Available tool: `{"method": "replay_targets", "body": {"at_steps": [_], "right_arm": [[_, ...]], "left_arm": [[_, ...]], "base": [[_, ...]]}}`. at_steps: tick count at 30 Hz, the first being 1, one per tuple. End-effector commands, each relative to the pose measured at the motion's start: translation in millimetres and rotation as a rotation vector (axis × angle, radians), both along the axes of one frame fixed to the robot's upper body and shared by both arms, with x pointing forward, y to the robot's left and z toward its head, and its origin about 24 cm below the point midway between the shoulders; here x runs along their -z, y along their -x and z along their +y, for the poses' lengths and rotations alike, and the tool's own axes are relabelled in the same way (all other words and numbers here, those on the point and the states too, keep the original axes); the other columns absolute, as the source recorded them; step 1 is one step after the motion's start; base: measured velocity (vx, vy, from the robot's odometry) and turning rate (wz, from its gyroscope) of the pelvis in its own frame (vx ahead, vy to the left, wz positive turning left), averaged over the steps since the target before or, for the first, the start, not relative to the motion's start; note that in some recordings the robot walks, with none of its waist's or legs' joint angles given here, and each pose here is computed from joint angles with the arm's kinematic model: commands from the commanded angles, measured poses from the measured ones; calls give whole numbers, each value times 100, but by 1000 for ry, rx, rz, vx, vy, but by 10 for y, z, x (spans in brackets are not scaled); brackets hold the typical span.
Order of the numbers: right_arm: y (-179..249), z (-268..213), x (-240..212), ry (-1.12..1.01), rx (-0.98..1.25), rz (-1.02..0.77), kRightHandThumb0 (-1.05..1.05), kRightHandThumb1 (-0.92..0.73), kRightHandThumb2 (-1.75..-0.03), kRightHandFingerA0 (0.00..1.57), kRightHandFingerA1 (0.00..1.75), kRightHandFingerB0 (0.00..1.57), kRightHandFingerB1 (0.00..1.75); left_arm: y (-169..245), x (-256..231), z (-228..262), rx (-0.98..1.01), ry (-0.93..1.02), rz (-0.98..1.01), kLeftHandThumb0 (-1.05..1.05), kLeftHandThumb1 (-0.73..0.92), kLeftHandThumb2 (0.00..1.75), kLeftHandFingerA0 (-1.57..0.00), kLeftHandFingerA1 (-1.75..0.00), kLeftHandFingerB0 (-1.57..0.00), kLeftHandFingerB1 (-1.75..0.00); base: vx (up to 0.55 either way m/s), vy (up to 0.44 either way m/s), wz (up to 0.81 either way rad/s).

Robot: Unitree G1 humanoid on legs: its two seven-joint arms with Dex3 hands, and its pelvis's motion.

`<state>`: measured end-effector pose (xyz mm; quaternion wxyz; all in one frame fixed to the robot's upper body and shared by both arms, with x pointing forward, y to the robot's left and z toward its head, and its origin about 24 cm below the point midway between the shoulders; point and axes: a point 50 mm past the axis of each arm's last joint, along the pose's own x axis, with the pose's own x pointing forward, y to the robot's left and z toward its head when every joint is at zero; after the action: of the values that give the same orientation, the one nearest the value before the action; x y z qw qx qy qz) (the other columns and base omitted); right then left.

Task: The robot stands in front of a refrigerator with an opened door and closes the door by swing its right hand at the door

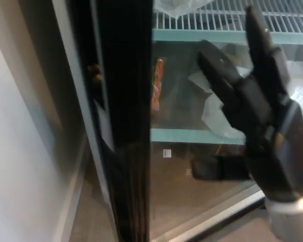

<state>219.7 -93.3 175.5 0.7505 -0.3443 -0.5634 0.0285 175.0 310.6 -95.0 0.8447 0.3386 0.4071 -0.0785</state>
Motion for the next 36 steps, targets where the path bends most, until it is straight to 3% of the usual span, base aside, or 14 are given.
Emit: {"method": "replay_targets", "body": {"at_steps": [1,7,8,9,17,18,19,20,21,27,28,31,32,36], "right_arm": [[-522,130,90,242,173,87,-82,-70,-109,0,15,9,24],[-746,184,102,279,223,112,-84,-72,-110,0,14,7,22],[-832,217,131,297,232,141,-80,-90,-67,0,14,2,23],[-897,242,146,310,241,158,-80,-73,-109,0,15,1,19],[-1474,333,148,459,436,249,-80,-82,-115,0,15,0,16],[-1588,317,109,482,475,282,-78,-80,-112,0,16,0,17],[-1664,294,63,493,498,319,-79,-74,-93,0,8,0,12],[-1747,266,6,504,524,361,-79,-74,-93,0,8,0,12],[-1787,248,-32,511,540,379,-82,-83,-115,0,14,0,13],[-1889,188,-157,511,573,410,-82,-83,-118,0,15,0,14],[-1844,180,-194,477,541,359,-80,-76,-96,0,7,0,13],[-1718,167,-259,412,466,254,-79,-75,-95,0,5,0,12],[-1690,167,-264,403,452,242,-77,-92,-72,0,8,0,15],[-1423,118,-220,347,368,163,-76,-92,-69,0,11,0,15]], "left_arm": [[1,-47,66,38,-24,-4,-61,73,107,-35,-54,-18,-44],[-35,-61,66,27,-13,-11,-60,72,107,-35,-55,-18,-45],[-37,-61,67,33,-19,-10,-61,73,108,-36,-55,-19,-45],[-43,-65,67,35,-22,-11,-62,73,107,-36,-55,-20,-45],[-12,-40,50,17,1,-9,-60,71,106,-36,-55,-18,-45],[-4,-35,47,18,0,-9,-59,70,106,-36,-55,-17,-45],[-2,-35,45,25,-4,-8,-59,72,107,-36,-55,-19,-45],[-2,-34,43,33,-8,-6,-59,72,107,-36,-55,-19,-45],[-7,-36,39,32,-6,-9,-59,71,107,-36,-55,-19,-45],[-31,-48,39,39,-12,-10,-61,73,107,-36,-55,-19,-45],[-47,-63,51,39,-11,-11,-63,74,107,-34,-54,-19,-45],[-79,-95,81,41,-14,-11,-63,73,107,-34,-54,-18,-44],[-78,-94,81,41,-13,-11,-62,72,107,-34,-54,-18,-44],[-67,-90,91,31,-9,-5,-61,70,106,-35,-55,-17,-44]], "base": [[0,0,0],[0,0,0],[0,0,0],[0,0,0],[0,0,0],[0,0,0],[0,0,0],[0,0,0],[0,0,0],[0,0,0],[0,0,0],[0,0,0],[0,0,0],[0,0,0]]}}
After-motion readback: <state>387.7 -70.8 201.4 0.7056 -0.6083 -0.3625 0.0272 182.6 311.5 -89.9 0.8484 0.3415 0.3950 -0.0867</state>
